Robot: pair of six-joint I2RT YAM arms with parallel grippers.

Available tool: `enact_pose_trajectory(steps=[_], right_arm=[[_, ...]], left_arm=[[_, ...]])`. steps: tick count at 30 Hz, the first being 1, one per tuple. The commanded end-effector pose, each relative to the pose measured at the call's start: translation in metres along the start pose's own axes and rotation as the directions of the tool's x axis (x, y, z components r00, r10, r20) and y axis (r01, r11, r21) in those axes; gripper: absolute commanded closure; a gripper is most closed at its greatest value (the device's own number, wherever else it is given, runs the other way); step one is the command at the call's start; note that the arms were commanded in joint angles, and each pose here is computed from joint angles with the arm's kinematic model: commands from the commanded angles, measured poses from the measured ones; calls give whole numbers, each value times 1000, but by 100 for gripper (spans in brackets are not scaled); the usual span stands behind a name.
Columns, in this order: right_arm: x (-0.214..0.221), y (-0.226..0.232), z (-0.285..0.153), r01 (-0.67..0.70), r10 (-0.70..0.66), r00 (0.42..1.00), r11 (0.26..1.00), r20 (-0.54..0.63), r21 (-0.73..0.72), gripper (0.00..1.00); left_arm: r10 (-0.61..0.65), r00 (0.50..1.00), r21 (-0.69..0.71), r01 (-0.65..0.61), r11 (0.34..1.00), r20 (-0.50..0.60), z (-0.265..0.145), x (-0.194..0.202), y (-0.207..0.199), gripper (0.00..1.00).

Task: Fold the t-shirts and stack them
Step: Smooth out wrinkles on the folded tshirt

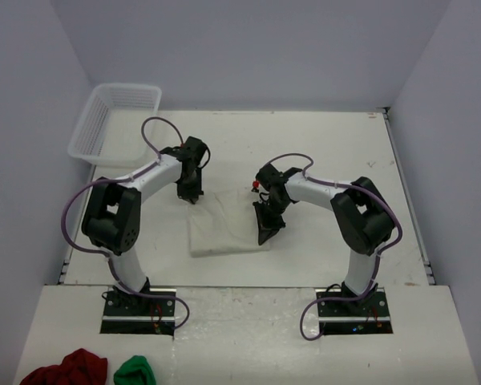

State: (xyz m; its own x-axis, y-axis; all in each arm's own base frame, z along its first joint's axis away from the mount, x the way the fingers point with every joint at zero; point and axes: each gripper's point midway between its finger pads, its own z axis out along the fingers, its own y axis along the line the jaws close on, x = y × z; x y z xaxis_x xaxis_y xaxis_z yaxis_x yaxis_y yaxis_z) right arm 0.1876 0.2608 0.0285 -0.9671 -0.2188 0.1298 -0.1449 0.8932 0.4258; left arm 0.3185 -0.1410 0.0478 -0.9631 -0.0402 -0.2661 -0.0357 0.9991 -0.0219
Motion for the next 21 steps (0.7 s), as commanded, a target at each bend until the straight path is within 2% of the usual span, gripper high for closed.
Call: enact_pose_trajectory(steps=[1,6,12,16,21], right_arm=[[-1,2,-3,3,-3,1000,1000,3,19,100],[-1,4,-4,0,0,1000,1000,-1,25,100],[0,3,-2,-7,7,1000,1000,-9,27,100],[-3,7,-8,20,-21,1000,999,10,27,100],[-11,19,-35,69,-72,994,997,83,41,100]], left_arm=[[-35,999,-67,36,997,16,8,-7,27,100],[-41,999,-100,40,994,-7,27,-8,46,100],[-26,1000,-66,26,997,1,39,-13,40,100],[-53,997,-76,56,995,50,26,-23,41,100],[-93,988,-97,106,990,127,-14,-31,50,100]])
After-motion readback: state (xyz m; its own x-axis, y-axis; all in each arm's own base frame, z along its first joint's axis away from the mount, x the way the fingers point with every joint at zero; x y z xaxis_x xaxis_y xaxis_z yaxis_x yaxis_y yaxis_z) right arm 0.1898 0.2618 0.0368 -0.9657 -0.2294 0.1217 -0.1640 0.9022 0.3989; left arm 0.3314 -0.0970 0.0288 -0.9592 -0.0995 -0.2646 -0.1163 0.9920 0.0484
